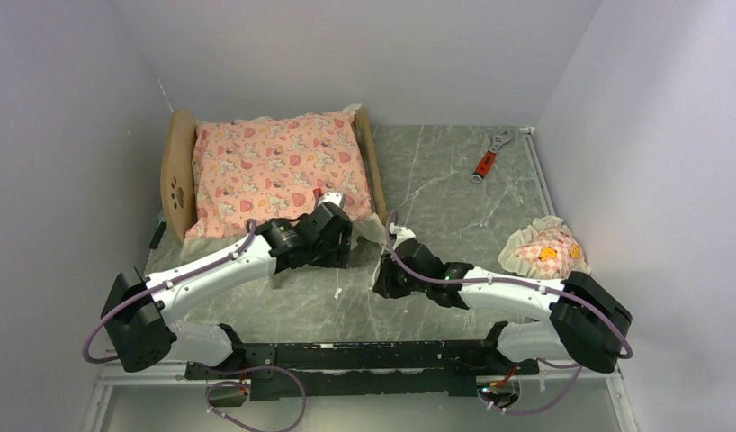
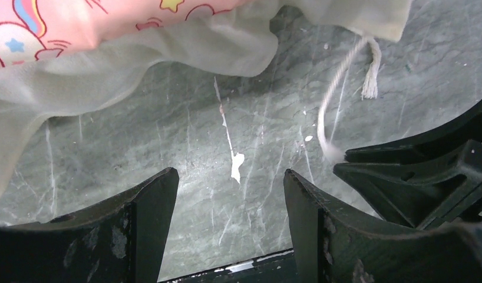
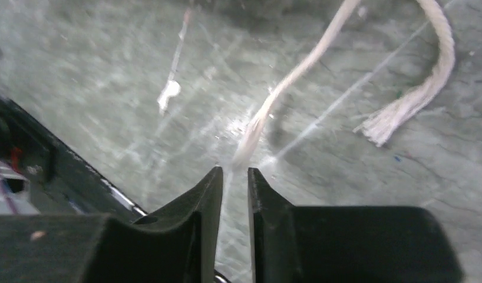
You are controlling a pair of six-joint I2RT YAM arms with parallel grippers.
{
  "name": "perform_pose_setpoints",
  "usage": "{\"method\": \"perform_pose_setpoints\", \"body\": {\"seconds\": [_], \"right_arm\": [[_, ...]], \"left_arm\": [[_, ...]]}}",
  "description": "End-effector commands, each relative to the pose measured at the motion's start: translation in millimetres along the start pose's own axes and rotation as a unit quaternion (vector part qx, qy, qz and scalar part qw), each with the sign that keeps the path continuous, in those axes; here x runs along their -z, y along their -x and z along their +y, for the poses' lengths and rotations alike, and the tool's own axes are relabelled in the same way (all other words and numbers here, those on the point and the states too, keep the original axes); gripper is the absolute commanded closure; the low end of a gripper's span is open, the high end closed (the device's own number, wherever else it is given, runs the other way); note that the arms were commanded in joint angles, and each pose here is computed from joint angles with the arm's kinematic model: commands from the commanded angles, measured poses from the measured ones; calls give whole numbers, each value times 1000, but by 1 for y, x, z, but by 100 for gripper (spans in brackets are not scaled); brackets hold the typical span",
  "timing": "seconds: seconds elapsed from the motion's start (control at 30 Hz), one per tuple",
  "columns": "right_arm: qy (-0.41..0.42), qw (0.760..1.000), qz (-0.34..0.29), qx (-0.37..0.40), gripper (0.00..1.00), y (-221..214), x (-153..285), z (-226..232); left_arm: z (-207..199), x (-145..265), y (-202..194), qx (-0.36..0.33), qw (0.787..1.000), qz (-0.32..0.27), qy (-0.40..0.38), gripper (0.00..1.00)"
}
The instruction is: Set up the pet bed
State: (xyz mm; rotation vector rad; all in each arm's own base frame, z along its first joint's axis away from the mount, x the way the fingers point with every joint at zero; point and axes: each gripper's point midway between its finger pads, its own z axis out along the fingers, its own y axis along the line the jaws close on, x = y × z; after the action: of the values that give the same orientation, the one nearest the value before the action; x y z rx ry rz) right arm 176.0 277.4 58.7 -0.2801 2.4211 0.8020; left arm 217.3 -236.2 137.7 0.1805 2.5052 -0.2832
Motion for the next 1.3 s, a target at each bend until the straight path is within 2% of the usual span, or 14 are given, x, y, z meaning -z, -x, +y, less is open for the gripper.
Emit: {"method": "perform_pose_setpoints", "body": {"seconds": [0.0,0.07,0.2,0.4,0.63,0.7,0.83,0.93,1.0,1.17,1.27], "right_arm": [[-65,998,-10,16,67,6,11,-20],[-123,991,-41,29,60,18,21,-42],[-193,977,-79,34,56,36,32,-70],[-209,974,-84,26,56,43,13,-82],[-193,979,-61,26,55,35,-14,-81],[-183,982,-51,22,58,28,-18,-80],[-177,984,-35,16,76,19,-18,-80],[-172,985,-34,11,77,18,-12,-77],[-168,985,-39,8,75,19,-7,-76],[-150,986,-71,2,54,34,1,-66],[-159,983,-87,3,46,44,0,-66]], "left_arm": [[-1,3,-1,8,1000,-3,-3,28],[-1,1,-2,8,1000,-1,-5,28],[-8,-1,-2,14,1000,0,-18,28],[-22,-6,-2,24,999,-4,-39,28],[-33,-20,-8,35,999,-13,-39,28],[-34,-25,-9,49,998,-20,-38,28],[-35,-38,-9,104,993,-49,-40,29],[-38,-47,-6,140,986,-73,-46,30],[-38,-51,-1,152,983,-95,-41,32],[-44,-62,15,152,977,-150,-27,33],[-46,-72,20,151,974,-167,-19,32]]}}
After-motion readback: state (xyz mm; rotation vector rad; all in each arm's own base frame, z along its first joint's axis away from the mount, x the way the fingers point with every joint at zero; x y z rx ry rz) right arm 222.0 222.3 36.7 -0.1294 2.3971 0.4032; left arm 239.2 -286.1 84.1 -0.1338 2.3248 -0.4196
